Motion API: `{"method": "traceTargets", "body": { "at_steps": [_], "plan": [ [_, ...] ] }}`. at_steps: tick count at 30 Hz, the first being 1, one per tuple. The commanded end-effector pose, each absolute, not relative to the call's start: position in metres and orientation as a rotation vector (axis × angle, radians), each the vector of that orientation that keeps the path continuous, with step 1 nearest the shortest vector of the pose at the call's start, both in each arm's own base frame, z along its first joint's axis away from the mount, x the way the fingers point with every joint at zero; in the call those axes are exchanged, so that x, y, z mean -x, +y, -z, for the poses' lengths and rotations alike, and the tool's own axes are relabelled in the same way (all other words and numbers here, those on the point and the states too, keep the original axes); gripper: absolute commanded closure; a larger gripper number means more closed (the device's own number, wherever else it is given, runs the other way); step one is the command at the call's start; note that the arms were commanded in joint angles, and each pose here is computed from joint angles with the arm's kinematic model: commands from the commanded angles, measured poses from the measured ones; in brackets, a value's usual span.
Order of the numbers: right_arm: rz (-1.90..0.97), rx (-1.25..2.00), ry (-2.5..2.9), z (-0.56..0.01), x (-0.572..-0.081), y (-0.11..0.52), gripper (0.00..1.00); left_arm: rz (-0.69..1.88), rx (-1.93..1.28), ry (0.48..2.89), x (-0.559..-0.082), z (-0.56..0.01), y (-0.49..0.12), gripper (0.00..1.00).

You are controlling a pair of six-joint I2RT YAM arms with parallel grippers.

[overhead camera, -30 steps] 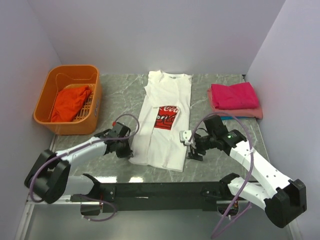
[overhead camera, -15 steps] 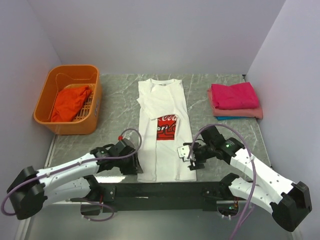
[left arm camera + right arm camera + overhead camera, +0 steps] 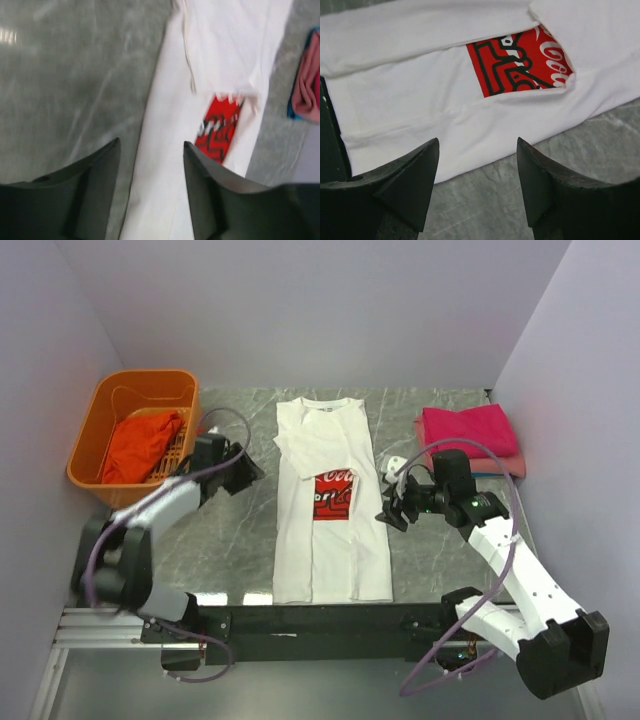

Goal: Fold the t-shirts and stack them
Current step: Fold the tshirt

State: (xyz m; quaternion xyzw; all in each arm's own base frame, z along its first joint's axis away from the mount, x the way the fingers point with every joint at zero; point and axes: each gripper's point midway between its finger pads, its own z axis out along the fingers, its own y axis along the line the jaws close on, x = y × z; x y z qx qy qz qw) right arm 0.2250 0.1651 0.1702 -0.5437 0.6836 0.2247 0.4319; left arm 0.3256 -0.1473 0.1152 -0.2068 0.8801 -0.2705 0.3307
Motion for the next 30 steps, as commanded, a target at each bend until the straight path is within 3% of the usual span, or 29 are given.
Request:
{"method": "traceTargets", "body": {
  "at_steps": [1, 2, 5, 11, 25, 30],
  "plan": [
    [-0.656, 1.047, 1.820, -0.206, -0.253, 0.169, 0.32, 0.815, 0.449, 2.275, -0.401, -0.110, -0.163, 0.46],
    [-0.712, 0.938, 1.884, -0.208, -0.257, 0.165, 0.36, 0.811, 0.460, 2.232, -0.429, -0.124, -0.163, 0.48],
    [-0.784, 0.819, 1.919, -0.216, -0.270, 0.159, 0.40, 0.781, 0.541, 2.296, -0.458, -0.093, -0.164, 0.48],
    [-0.774, 0.711, 1.932, -0.214, -0.285, 0.137, 0.40, 0.664, 0.614, 2.337, -0.497, -0.063, -0.158, 0.54],
    [-0.779, 0.743, 1.923, -0.206, -0.276, 0.137, 0.40, 0.689, 0.628, 2.390, -0.536, -0.024, -0.172, 0.61],
    [-0.787, 0.747, 1.924, -0.205, -0.274, 0.137, 0.40, 0.721, 0.628, 2.388, -0.543, -0.022, -0.177, 0.73]
  ]
}}
